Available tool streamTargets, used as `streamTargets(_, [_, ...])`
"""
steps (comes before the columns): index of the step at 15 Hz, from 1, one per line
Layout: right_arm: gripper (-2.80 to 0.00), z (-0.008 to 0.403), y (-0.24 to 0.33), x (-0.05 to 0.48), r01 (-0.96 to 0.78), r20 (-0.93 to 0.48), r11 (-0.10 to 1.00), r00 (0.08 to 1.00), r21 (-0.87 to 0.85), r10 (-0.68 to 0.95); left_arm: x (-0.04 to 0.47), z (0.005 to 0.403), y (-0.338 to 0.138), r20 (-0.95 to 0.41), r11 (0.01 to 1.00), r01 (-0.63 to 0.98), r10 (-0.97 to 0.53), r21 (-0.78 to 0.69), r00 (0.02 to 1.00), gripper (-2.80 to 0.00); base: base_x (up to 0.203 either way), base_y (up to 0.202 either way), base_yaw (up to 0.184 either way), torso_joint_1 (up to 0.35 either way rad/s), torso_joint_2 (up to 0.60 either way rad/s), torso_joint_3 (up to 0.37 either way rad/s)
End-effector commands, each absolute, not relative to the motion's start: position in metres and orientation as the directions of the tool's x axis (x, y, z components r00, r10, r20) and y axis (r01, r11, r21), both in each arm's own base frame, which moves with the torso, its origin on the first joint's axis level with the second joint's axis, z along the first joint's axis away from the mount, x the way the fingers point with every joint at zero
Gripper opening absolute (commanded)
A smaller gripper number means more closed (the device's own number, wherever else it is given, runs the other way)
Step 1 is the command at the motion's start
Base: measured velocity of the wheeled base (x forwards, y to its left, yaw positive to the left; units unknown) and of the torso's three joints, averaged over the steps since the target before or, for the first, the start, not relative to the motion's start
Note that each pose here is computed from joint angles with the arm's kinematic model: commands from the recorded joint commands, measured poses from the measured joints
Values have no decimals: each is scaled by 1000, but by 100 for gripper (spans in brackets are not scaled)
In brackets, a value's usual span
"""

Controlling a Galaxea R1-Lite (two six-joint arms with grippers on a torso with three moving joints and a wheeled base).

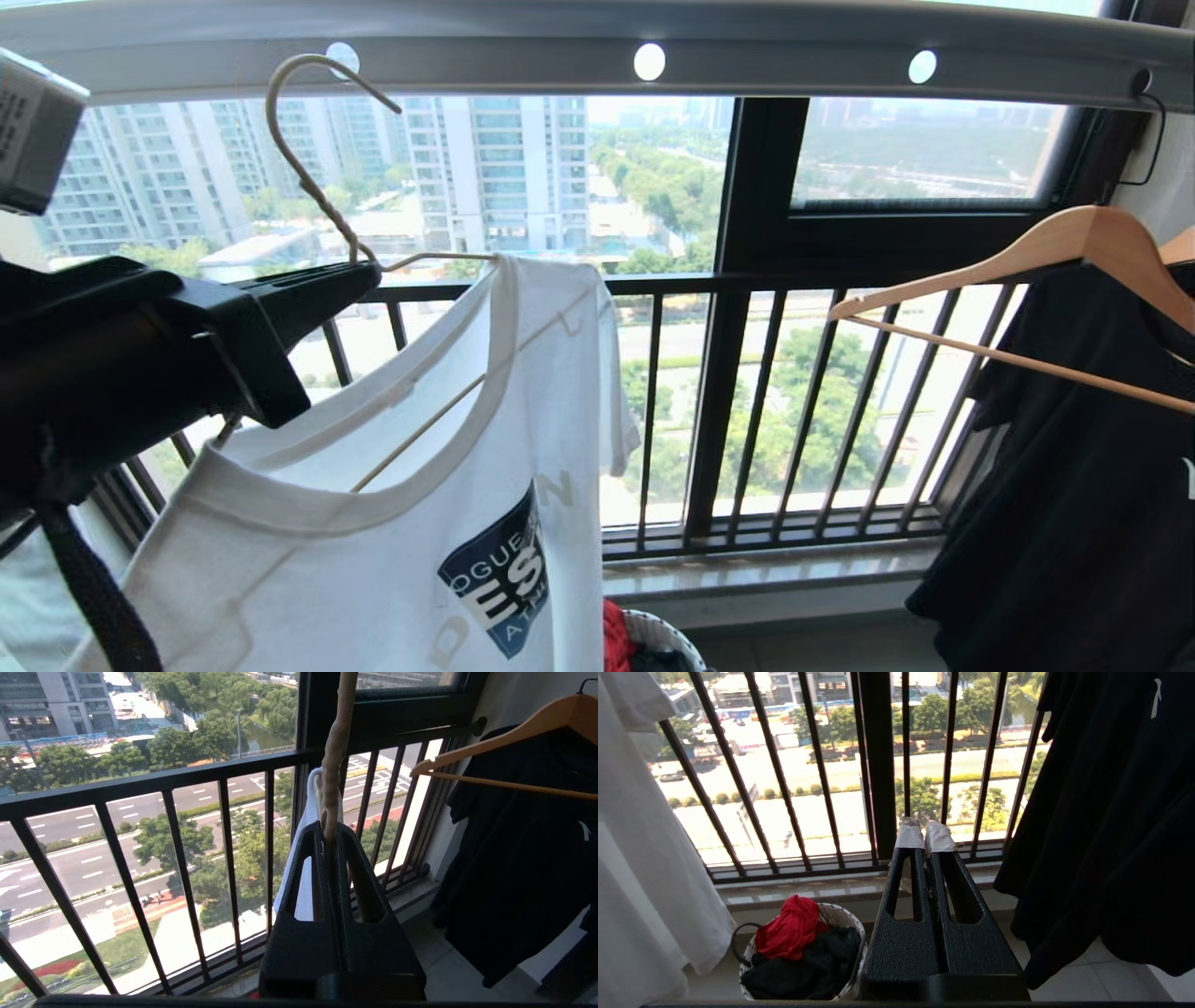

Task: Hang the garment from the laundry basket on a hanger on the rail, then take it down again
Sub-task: Take the clothes off the clothes rack

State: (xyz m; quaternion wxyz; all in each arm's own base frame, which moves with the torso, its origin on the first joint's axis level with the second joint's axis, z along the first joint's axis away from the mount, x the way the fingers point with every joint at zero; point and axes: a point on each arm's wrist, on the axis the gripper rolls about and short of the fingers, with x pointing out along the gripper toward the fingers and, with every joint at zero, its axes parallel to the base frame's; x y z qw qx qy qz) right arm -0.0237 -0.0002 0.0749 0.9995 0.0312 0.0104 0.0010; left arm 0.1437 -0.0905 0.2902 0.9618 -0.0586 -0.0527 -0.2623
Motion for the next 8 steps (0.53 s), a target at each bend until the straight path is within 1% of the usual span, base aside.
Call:
streamTargets(1, [-280,75,0,-24,-2,-22,998,1000,63,3,170,273,-113,66,848,524,-520,-83,852,-280,0,0,0,0,0,0])
streamTargets(5, [-280,75,0,-24,-2,-22,998,1000,59,3,208,245,-149,42,830,552,-550,-81,834,-280,0,0,0,0,0,0])
streamTargets(8, [-280,75,0,-24,-2,-20,999,1000,54,3,233,217,-173,-2,819,571,-573,-58,820,-280,0,0,0,0,0,0])
